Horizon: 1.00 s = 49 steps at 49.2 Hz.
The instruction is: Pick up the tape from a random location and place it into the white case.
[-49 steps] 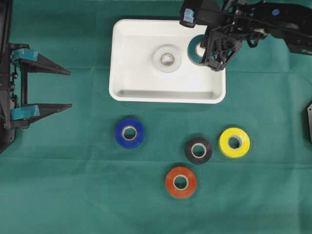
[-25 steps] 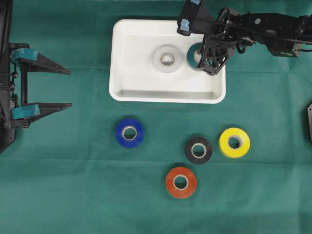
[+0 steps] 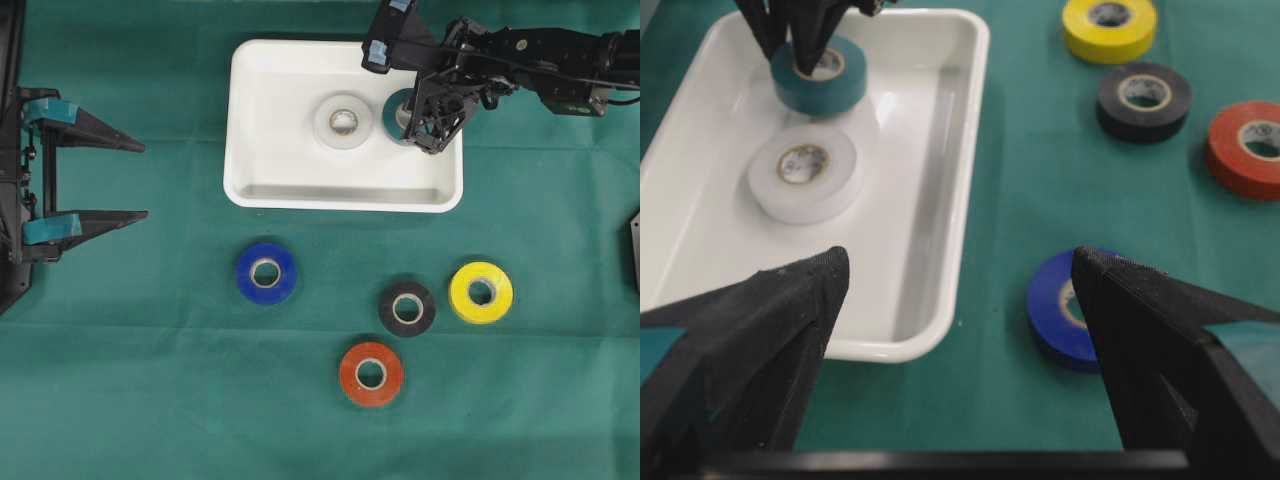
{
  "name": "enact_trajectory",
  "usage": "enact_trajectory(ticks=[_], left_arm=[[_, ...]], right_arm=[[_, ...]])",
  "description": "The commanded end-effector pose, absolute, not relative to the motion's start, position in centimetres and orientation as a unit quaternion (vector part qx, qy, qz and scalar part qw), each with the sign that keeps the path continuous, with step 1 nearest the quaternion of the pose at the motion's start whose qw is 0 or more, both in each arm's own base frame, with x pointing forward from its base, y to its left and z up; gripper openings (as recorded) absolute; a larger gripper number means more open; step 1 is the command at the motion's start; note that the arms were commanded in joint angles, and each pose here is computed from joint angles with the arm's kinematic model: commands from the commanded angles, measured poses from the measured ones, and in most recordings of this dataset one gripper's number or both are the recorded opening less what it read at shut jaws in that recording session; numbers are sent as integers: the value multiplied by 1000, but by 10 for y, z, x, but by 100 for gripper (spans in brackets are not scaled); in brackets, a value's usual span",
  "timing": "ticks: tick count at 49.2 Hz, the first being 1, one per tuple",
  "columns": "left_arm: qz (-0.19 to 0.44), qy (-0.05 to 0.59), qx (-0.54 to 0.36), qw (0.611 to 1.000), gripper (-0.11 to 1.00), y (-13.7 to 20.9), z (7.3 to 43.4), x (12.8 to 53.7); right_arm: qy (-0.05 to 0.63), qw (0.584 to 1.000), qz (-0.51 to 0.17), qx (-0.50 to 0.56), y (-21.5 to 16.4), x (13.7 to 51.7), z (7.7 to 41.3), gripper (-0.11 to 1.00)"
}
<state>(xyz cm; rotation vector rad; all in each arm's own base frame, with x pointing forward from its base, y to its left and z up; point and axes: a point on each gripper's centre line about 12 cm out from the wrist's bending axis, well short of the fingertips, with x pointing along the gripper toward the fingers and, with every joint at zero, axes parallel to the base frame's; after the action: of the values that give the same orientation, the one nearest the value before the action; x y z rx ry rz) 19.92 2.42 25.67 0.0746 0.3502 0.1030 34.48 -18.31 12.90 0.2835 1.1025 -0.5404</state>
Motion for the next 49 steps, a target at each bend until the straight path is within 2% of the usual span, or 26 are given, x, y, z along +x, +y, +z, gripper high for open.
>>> enact_trajectory(ticks=[1,16,17,24,28,40,49], left_arm=[[53,169,37,984,98,25,261,201],[53,169,37,984,98,25,261,201],[53,168,37,984,98,25,261,201],[53,170,37,983,98,25,261,201],[53,171,37,983,98,25,260,200],[53,171,37,983,98,25,260,200],[53,171,36,983,98,25,260,200]], right_arm=[[505,813,-256,133,-185,347,138,27],[509,811,-256,133,-185,346,137,29],[508,811,-256,134,-185,346,137,33],[508,812,-255,128,-186,347,138,76],[509,813,-255,125,-186,347,139,91],[507,813,-256,125,-186,347,142,89],[503,814,-263,125,-185,343,166,89]])
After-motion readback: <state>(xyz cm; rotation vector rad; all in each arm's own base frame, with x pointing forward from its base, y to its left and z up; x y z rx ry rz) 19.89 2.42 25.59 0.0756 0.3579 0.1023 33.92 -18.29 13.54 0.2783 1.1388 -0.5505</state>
